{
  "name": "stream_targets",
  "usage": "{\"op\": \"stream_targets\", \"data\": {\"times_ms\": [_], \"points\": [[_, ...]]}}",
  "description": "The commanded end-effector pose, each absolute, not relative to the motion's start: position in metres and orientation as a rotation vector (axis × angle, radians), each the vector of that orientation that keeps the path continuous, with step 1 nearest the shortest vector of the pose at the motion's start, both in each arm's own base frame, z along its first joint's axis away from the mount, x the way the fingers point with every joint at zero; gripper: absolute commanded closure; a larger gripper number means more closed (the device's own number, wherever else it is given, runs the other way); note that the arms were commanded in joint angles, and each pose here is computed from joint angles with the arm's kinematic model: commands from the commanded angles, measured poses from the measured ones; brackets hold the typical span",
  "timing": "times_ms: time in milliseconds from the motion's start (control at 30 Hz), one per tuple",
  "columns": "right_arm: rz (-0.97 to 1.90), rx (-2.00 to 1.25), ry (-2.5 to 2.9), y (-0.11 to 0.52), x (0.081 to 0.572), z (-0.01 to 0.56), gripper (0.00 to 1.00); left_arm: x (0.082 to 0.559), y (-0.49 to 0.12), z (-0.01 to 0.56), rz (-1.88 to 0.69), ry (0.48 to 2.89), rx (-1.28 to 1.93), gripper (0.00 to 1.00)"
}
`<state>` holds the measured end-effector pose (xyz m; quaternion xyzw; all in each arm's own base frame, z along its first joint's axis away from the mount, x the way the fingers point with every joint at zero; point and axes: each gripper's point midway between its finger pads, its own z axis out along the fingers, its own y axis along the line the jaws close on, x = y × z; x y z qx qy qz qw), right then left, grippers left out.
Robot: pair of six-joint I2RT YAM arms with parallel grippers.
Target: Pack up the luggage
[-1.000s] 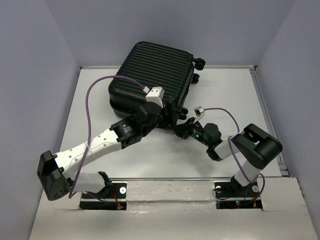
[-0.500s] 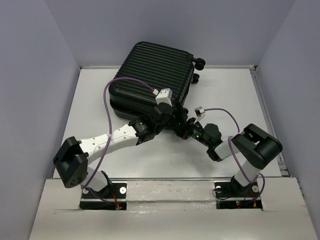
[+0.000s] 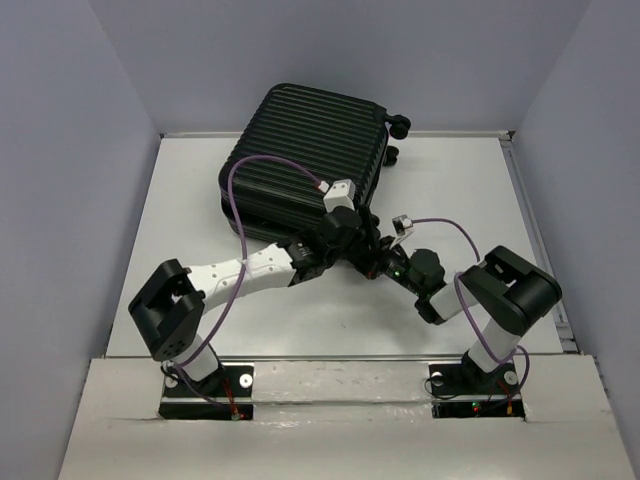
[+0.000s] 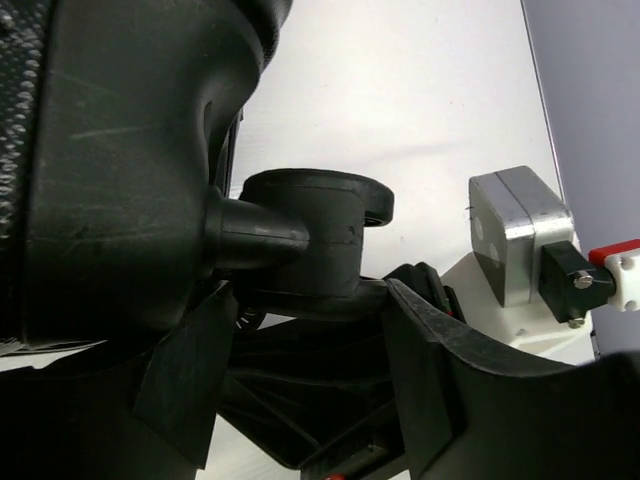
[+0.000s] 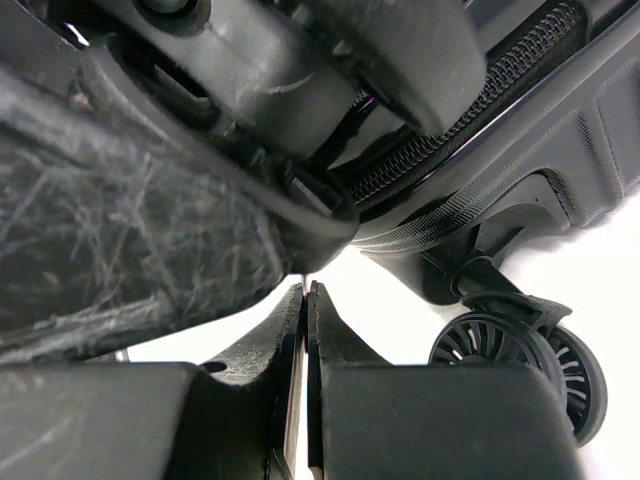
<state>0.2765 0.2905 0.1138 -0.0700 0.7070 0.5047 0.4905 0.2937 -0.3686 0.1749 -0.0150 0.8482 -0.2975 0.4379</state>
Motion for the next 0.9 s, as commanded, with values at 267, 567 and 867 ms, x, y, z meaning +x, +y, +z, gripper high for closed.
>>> {"op": "stream_targets", "data": {"times_ms": [267,567,867], "points": [[1.295,-0.221,1.494,0.292,0.269,0.154,0.93,0.339,-0.4,0.253,-0.799,1.88,-0.059,0.93],[1.375,-0.273,1.425,0.311,0.263,0.168,0.93,0.338,-0.439,0.294,-0.919,1.923,0.156,0.94],[1.374,-0.197,1.406,0.337,0.266,0.173,0.93,0.366,-0.457,0.292,-1.025,2.007,0.203,0.94]]}}
